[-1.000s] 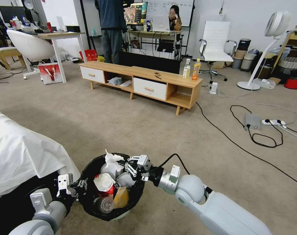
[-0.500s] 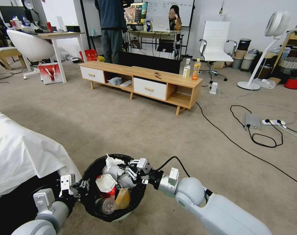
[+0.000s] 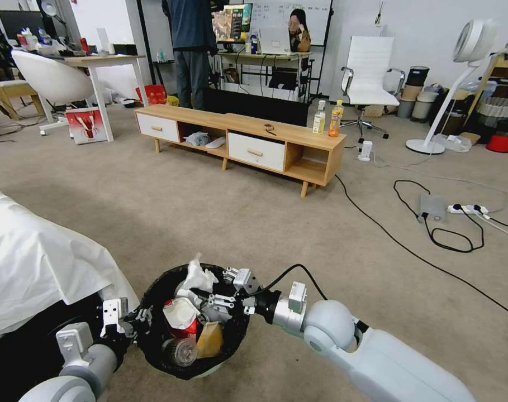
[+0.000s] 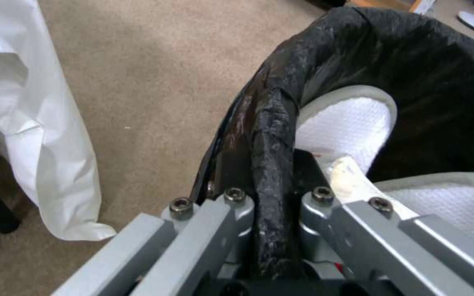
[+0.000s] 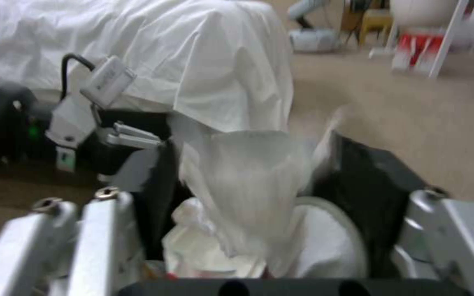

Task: Pick up the trash bin and place the garbage on the floor into it.

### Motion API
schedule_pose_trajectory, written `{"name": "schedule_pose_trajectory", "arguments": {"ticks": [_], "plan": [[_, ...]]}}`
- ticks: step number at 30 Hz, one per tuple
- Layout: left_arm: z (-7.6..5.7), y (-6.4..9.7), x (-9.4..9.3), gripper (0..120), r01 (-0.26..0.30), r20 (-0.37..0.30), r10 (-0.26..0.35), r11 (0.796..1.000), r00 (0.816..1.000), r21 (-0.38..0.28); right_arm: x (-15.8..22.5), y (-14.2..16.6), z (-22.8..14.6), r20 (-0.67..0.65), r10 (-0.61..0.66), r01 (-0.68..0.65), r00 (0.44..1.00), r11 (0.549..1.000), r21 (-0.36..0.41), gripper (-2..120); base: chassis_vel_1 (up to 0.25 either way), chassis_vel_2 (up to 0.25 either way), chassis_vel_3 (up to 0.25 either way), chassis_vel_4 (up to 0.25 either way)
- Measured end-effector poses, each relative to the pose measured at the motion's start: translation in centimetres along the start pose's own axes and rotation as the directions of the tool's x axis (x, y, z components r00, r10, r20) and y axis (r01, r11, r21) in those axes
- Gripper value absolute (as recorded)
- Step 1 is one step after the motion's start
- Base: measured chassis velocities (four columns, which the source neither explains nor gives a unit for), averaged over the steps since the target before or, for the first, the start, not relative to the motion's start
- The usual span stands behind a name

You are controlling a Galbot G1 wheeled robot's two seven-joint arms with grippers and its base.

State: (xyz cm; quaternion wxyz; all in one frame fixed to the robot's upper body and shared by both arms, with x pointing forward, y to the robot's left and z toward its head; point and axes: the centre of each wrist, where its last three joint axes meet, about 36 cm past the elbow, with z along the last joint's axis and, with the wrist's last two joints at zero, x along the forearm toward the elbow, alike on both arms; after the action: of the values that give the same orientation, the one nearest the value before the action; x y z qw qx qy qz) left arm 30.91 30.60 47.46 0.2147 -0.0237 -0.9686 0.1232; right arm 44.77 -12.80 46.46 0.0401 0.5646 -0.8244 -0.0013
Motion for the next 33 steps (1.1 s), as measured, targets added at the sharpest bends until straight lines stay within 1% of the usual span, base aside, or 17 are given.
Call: {"name": "schedule_pose_trajectory", "arguments": {"ticks": [1, 2, 3, 5, 6, 7, 16, 20, 24, 25, 26, 27, 29, 30, 31, 32, 33], "plan": [[0.0, 0.0, 0.0, 4, 0.000, 0.001, 0.000, 1.000, 1.000, 0.000, 0.0, 0.1, -0.7, -0.011, -0.007, 0.006, 1.000, 0.999, -0.036, 80, 0.000, 0.000, 0.000, 0.000], [0.0, 0.0, 0.1, 4, -0.001, 0.002, 0.001, 1.000, 1.000, 0.000, -0.1, 0.2, -1.0, -0.018, -0.011, 0.010, 1.000, 0.999, -0.051, 83, 0.000, 0.000, 0.000, 0.000], [0.0, 0.0, 0.1, 4, -0.001, 0.002, 0.001, 1.000, 1.000, 0.000, -0.1, 0.2, -1.0, -0.018, -0.011, 0.010, 1.000, 0.999, -0.051, 83, 0.000, 0.000, 0.000, 0.000], [-0.2, 0.0, 0.2, 4, 0.000, 0.006, 0.000, 1.000, 1.000, -0.003, -0.1, 0.3, -2.0, -0.044, -0.022, 0.018, 0.999, 0.995, -0.095, 95, 0.000, 0.000, 0.000, 0.000], [-0.2, 0.0, 0.2, 4, 0.000, 0.006, 0.000, 1.000, 1.000, -0.003, -0.1, 0.3, -2.0, -0.044, -0.022, 0.018, 0.999, 0.995, -0.095, 95, 0.000, 0.000, 0.000, 0.000], [-0.2, 0.0, 0.3, 4, 0.000, 0.007, 0.000, 1.000, 1.000, -0.004, -0.1, 0.4, -2.3, -0.055, -0.024, 0.018, 0.998, 0.994, -0.105, 98, 0.000, 0.000, 0.000, 0.000], [-0.2, -0.1, 0.4, 4, -0.002, 0.011, 0.002, 1.000, 1.000, -0.004, 0.1, 0.7, -3.6, -0.165, -0.047, 0.025, 0.985, 0.991, -0.135, 100, 0.000, 0.000, 0.000, 0.000], [-0.2, -0.1, 0.4, 4, -0.002, 0.012, 0.002, 1.000, 1.000, -0.004, 0.0, 0.7, -3.7, -0.167, -0.049, 0.027, 0.985, 0.991, -0.134, 100, 0.000, 0.000, 0.000, 0.000], [-0.3, 0.0, 0.4, 4, 0.001, 0.016, -0.001, 1.000, 1.000, -0.003, 0.0, 0.5, -4.0, -0.143, -0.034, 0.017, 0.989, 0.993, -0.118, 100, 0.000, 0.000, 0.000, 0.000], [-0.3, 0.0, 0.4, 4, 0.002, 0.018, -0.002, 1.000, 1.000, -0.003, 0.1, 0.4, -4.2, -0.131, -0.023, 0.009, 0.991, 0.994, -0.106, 100, 0.000, 0.000, 0.000, 0.000], [-0.3, 0.0, 0.5, 4, 0.003, 0.023, -0.003, 1.000, 1.000, -0.004, 0.3, 0.0, -4.6, -0.102, 0.001, -0.009, 0.995, 0.997, -0.078, 100, 0.000, 0.000, 0.000, 0.000], [-0.3, 0.0, 0.5, 4, 0.003, 0.023, -0.003, 1.000, 1.000, -0.004, 0.3, 0.0, -4.6, -0.102, 0.001, -0.009, 0.995, 0.997, -0.078, 100, 0.000, 0.000, 0.000, 0.000], [-0.5, 0.0, 0.6, 4, 0.010, 0.038, -0.010, 1.000, 0.999, -0.011, 0.8, -0.3, -5.8, -0.044, 0.035, -0.036, 0.998, 0.999, -0.026, 100, 0.000, 0.000, 0.000, 0.000], [-0.5, 0.0, 0.6, 4, 0.010, 0.038, -0.010, 1.000, 0.999, -0.011, 0.8, -0.3, -5.8, -0.044, 0.035, -0.036, 0.998, 0.999, -0.026, 100, 0.000, 0.000, 0.000, 0.000], [-0.6, -0.1, 0.7, 4, 0.013, 0.044, -0.013, 1.000, 0.999, -0.013, 1.2, -0.4, -6.6, -0.002, 0.052, -0.052, 0.999, 0.999, 0.007, 100, 0.000, 0.000, 0.000, 0.000], [-0.6, -0.1, 0.8, 4, 0.014, 0.047, -0.013, 1.000, 0.999, -0.012, 1.4, -0.5, -6.9, 0.015, 0.058, -0.058, 0.998, 0.998, 0.019, 100, 0.000, 0.000, 0.000, 0.000], [-0.7, -0.1, 0.8, 4, 0.014, 0.053, -0.014, 1.000, 0.998, -0.011, 2.0, -0.7, -7.9, 0.078, 0.078, -0.083, 0.994, 0.995, 0.058, 100, 0.000, 0.000, 0.000, 0.000]]}}
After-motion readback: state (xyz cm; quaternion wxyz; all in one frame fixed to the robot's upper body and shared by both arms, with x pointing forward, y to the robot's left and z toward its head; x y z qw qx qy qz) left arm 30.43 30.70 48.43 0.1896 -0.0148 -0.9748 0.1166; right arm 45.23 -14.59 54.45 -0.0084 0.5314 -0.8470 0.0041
